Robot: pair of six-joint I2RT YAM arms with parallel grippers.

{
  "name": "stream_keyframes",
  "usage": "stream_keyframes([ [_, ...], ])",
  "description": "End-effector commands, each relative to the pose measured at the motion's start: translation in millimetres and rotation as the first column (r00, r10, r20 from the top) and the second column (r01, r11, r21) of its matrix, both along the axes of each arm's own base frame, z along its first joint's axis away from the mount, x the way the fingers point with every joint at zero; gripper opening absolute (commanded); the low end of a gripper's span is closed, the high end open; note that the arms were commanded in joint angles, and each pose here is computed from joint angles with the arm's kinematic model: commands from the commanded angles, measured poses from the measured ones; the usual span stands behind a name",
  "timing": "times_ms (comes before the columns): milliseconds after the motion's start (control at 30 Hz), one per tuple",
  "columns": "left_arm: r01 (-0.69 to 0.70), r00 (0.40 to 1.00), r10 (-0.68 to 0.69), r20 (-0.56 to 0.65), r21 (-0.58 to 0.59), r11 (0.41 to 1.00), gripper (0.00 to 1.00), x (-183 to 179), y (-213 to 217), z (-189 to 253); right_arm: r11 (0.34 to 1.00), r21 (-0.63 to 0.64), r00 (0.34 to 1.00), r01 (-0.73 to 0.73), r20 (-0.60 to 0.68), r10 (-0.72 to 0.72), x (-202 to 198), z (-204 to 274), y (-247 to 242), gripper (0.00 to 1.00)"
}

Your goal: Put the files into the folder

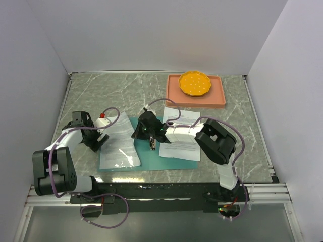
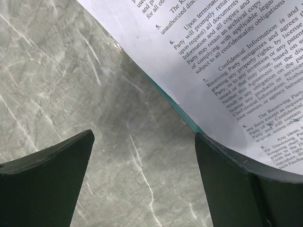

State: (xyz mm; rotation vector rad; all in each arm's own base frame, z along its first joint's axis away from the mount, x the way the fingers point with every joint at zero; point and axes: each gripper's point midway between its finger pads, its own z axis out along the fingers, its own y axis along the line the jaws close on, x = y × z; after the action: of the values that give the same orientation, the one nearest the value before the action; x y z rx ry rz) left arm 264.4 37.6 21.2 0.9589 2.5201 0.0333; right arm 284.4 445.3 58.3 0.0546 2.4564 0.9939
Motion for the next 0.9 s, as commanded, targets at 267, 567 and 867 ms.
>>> stream_keyframes([
  [267,-0.016,0.986,0.008,-0.168,-0.049,0.999,0.96,-39,-12,-22,1.0,0.002,1.0,-0.009,-0.007,0.009,-12,2,-7,0.0],
  [567,-0.033,0.988,0.026,-0.151,-0.048,0.998,0.96,-33,-11,-20,1.0,-0.008,1.0,-0.026,-0.014,0.026,-19,0,-9,0.0],
  [867,-0.082,0.99,0.074,-0.123,-0.064,0.995,0.96,-14,-5,-1,0.995,-0.077,0.998,-0.065,-0.014,0.065,-28,-3,-20,0.38],
])
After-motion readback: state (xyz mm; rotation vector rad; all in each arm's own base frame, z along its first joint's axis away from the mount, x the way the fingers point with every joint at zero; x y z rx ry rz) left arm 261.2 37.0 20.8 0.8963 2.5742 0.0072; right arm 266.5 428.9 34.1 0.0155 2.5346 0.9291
